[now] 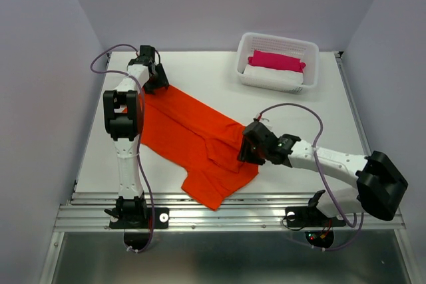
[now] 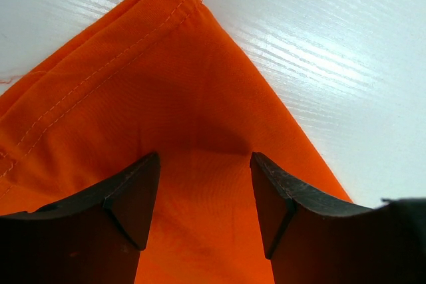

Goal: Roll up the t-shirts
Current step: Fold the T-shirt at the center of the board.

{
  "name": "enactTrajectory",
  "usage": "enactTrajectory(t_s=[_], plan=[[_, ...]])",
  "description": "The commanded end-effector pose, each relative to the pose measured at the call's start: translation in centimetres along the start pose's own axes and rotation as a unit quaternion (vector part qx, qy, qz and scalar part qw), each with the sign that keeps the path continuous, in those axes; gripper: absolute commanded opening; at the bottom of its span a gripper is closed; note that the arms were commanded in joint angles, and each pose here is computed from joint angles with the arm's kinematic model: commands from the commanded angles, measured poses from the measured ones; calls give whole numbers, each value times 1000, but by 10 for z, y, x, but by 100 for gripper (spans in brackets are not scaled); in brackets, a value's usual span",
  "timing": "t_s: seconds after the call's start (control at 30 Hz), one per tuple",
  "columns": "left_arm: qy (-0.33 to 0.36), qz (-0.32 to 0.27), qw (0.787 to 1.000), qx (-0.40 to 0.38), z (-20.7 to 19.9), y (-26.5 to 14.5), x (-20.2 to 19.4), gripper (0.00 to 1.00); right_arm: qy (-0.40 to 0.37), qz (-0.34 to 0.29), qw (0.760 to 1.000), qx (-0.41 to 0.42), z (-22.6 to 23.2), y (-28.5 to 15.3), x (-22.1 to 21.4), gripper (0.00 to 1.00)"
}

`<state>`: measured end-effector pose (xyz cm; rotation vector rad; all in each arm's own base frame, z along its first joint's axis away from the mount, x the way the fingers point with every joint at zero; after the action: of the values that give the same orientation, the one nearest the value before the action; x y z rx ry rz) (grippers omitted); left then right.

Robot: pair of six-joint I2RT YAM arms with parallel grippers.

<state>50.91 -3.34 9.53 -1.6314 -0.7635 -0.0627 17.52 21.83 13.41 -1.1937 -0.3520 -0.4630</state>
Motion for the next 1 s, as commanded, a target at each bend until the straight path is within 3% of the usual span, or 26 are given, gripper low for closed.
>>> enactTrajectory(t_s=[0.0,0.33,0.47,0.57,0.7,0.97], plan=[[3,-9,1000,-8,-4,-12,9,68,4,18,1000,19,11,11,-6,47],[5,-8,1000,-6,-3,-12,8,68,-25,46,998,20,18,30,-13,47],[5,-7,1000,-5,-3,-12,7,68,-28,53,998,21,19,34,-15,38],[5,-7,1000,-7,-3,-11,7,68,-29,49,998,21,18,33,-15,20],[5,-7,1000,-7,-3,-11,7,68,-37,43,998,32,20,28,-11,4],[5,-4,1000,-6,-2,-8,6,68,-103,43,989,100,45,7,-9,1]])
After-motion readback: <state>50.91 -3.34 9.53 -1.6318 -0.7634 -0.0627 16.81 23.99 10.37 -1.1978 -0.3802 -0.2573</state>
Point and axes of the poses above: each gripper's point midway between its finger pads, its own y axis out along the fingers, its own z axis along the line the jaws close on, x = y × z, the point moved 7 cm from there along -y, back along the fingers, and after that the axes turned 6 degrees about -y, right-handed, at the moved point
